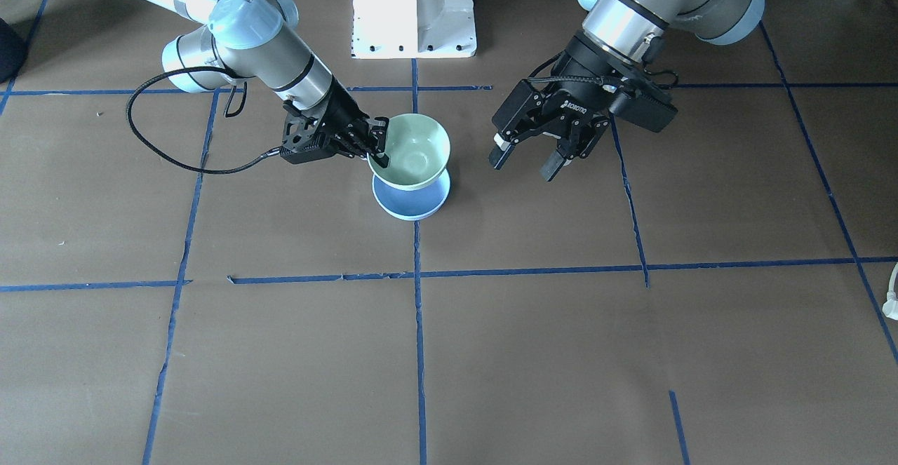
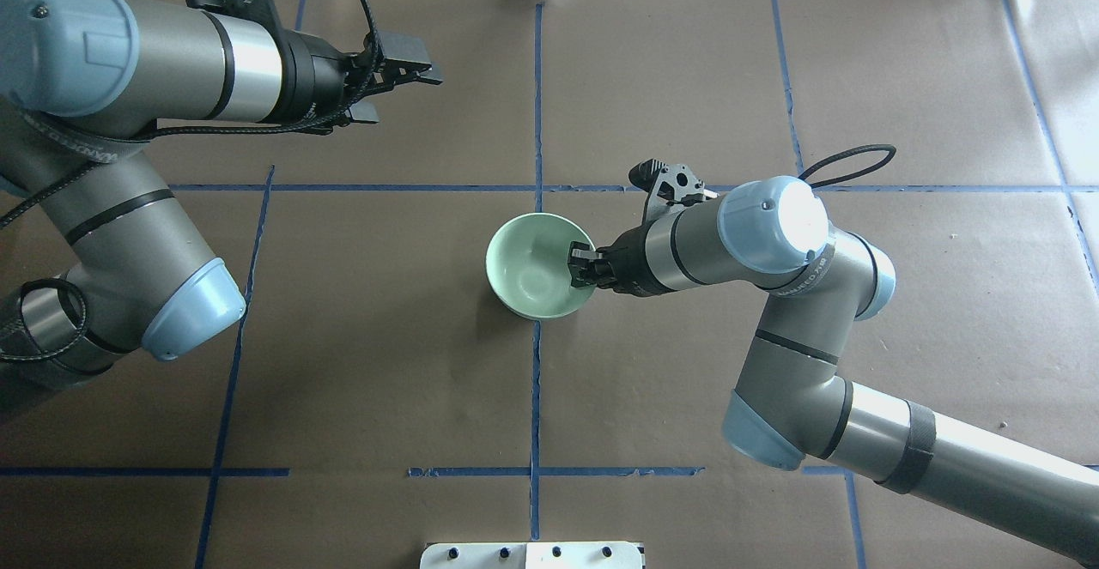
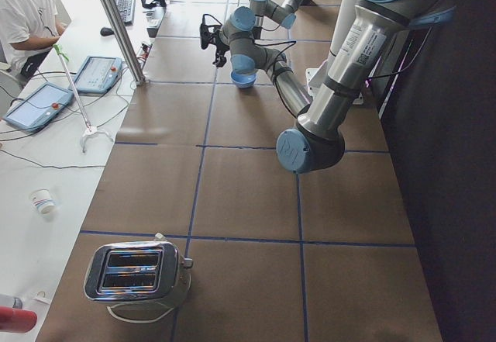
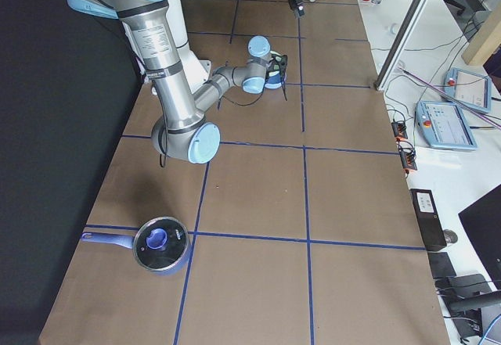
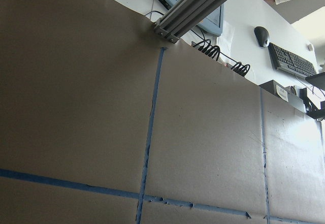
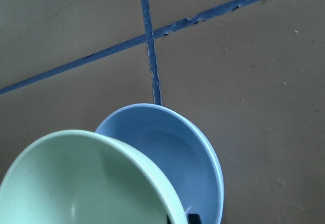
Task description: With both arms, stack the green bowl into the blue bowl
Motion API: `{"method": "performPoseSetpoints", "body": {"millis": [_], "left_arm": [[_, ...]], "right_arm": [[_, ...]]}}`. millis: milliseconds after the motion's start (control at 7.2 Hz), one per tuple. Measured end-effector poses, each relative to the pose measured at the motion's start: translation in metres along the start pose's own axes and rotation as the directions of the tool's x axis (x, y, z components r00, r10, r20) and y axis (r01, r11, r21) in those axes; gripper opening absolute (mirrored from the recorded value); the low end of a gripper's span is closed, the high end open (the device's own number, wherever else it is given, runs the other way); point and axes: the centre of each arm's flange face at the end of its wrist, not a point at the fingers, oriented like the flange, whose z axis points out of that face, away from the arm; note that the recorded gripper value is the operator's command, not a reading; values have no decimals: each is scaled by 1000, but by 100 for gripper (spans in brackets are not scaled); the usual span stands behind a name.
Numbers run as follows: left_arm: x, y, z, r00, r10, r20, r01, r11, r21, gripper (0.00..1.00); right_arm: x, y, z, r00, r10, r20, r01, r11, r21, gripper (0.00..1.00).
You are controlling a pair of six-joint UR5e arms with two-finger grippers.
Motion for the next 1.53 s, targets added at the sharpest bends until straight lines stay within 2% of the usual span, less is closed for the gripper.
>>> {"method": "performPoseSetpoints", "body": {"millis": [139, 278, 417, 694, 833, 972, 1111, 1389, 1528], "left_arm": [[0, 1, 1, 1000, 0, 1, 0, 1000, -2, 100], [-1, 1, 1, 1000, 0, 2, 0, 1000, -2, 100], [-1, 1, 2, 1000, 0, 2, 0, 1000, -3, 100], [-2, 2, 2, 1000, 0, 4, 0, 1000, -3, 100], [-2, 1, 2, 1000, 1, 5, -1, 1000, -3, 100], [-7, 1, 2, 1000, 2, 11, -1, 1000, -7, 100], [-20, 2, 3, 1000, 0, 31, 1, 1000, -26, 100], [-73, -9, -2, 992, 75, 98, -67, 994, -83, 100], [-116, -27, -16, 978, 152, 140, -134, 982, -130, 100]], "right_arm": [[-2, -1, 3, 1000, 5, -19, -5, 1000, 16, 4], [-2, -1, 7, 999, 12, -32, -11, 999, 30, 41], [-4, -1, 12, 999, 37, -39, -35, 998, 49, 99], [-14, -3, 16, 995, 97, -30, -94, 992, 78, 100], [-18, -8, 1, 992, 124, -2, -124, 988, 88, 100], [-8, -19, -39, 987, 158, 35, -161, 983, 89, 100], [19, -39, -90, 980, 192, 50, -195, 979, 64, 100], [101, -114, -196, 969, 245, 24, -245, 970, 4, 100], [159, -149, -245, 980, 201, -3, -201, 980, 5, 100]]}}
